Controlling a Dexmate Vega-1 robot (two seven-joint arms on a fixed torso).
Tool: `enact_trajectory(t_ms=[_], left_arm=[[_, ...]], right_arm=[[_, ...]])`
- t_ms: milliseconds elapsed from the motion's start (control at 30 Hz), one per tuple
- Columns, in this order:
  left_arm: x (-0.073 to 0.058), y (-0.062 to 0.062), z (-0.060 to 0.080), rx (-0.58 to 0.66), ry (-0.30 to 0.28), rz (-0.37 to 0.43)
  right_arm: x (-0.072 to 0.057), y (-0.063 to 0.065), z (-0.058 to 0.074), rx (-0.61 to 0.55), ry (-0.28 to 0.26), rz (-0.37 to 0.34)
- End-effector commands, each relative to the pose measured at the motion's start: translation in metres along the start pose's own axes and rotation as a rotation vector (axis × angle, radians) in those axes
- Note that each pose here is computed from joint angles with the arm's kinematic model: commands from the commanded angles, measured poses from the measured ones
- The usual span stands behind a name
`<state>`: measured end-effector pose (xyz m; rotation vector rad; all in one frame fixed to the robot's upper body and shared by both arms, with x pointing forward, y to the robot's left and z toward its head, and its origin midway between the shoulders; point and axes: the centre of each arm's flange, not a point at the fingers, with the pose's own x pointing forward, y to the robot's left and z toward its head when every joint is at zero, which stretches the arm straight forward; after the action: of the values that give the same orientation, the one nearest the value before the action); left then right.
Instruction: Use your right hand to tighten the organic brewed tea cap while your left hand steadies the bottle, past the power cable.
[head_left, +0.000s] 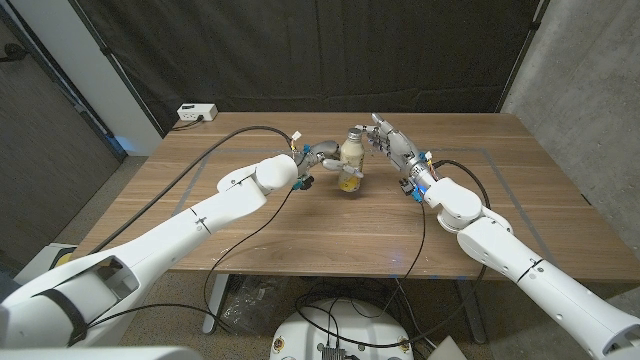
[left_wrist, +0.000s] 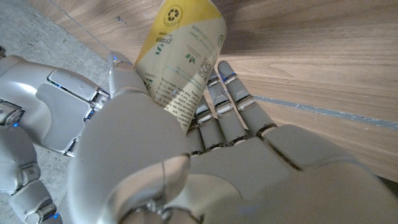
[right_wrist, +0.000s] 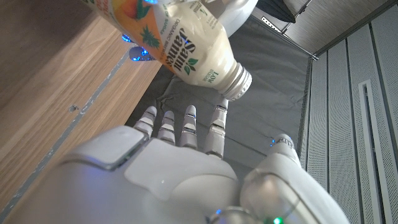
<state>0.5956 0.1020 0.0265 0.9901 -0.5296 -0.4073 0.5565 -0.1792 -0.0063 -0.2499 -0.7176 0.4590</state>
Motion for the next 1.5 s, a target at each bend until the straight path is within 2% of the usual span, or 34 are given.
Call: enact_trajectory(t_ms=[33, 667, 1233, 1500], left_arm=[[0.004, -0.006, -0.003, -0.006, 0.006, -0.035], [0.003, -0.005, 0.004, 0.011, -0.025, -0.036], [0.001, -0.006, 0.003, 0.01, -0.018, -0.039], [0.001, -0.007, 0.001, -0.004, 0.005, -0.036]], right_arm=[[0.009, 0.006, -0.001, 0.009, 0.0, 0.029], [0.017, 0.008, -0.005, 0.02, 0.01, 0.054], [0.009, 0.005, -0.004, 0.019, 0.011, 0.035], [0.004, 0.002, -0.004, 0.032, 0.006, 0.02]])
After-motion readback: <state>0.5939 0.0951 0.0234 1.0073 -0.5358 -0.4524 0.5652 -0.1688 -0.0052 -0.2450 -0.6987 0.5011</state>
